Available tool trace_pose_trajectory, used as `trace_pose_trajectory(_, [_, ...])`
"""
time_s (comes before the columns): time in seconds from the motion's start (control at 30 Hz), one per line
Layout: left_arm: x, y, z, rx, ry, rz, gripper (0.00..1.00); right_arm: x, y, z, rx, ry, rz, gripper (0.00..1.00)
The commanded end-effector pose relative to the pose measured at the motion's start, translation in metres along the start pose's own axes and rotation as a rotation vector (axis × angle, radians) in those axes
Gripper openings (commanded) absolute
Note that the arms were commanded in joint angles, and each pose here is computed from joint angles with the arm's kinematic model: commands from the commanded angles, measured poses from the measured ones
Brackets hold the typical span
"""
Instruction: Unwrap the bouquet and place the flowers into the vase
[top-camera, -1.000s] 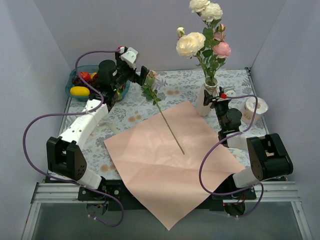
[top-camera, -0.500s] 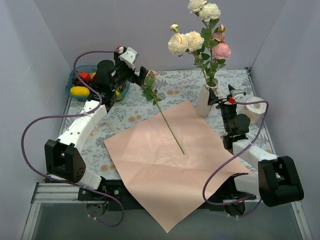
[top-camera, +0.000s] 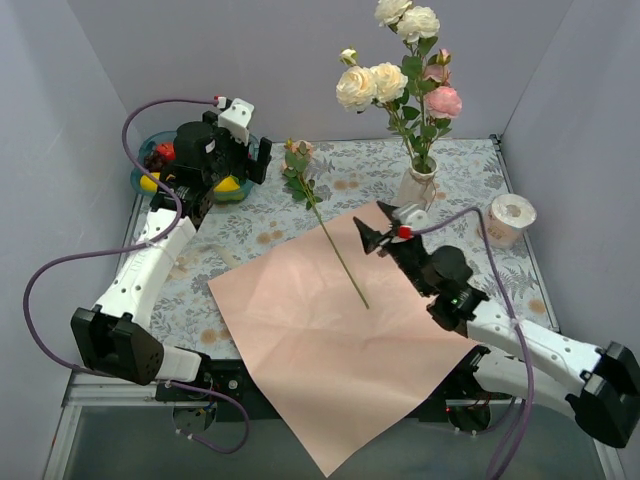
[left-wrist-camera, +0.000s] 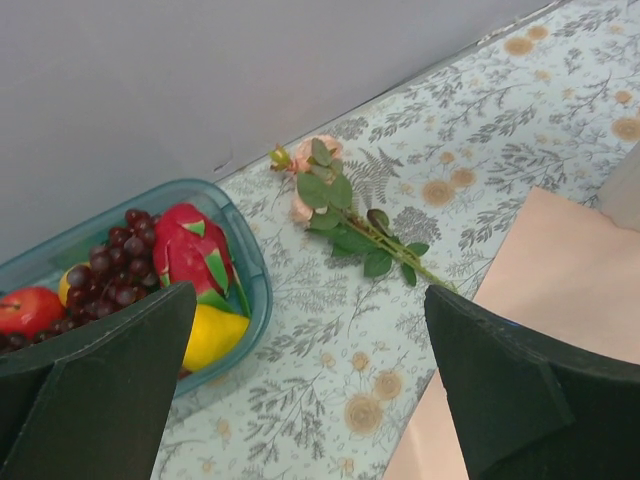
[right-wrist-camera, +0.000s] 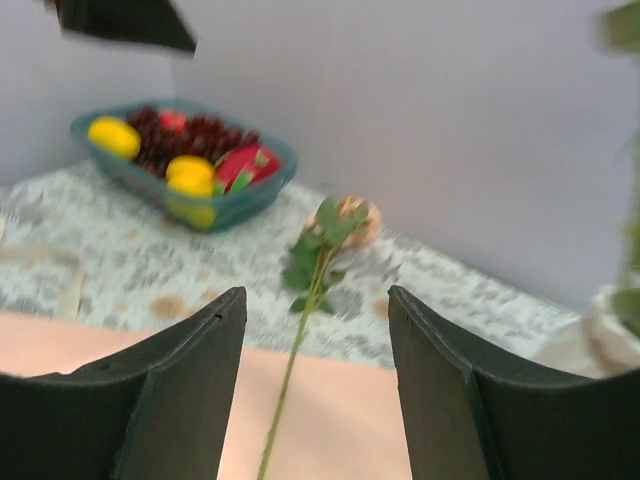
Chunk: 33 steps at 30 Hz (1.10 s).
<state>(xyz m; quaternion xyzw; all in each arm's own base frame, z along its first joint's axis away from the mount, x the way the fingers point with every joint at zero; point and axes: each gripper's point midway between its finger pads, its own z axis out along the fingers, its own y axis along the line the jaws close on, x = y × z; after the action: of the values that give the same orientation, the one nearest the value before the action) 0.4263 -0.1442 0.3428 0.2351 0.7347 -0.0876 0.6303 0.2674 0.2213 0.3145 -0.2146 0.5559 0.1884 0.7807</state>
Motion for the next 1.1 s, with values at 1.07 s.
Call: trace_pose_trajectory(1.07, [0.064,0.023,-0.091,-0.058,0.429,-0.123,0.98,0.292,0.070,0.154,0.058,0.772,0.149,0.58])
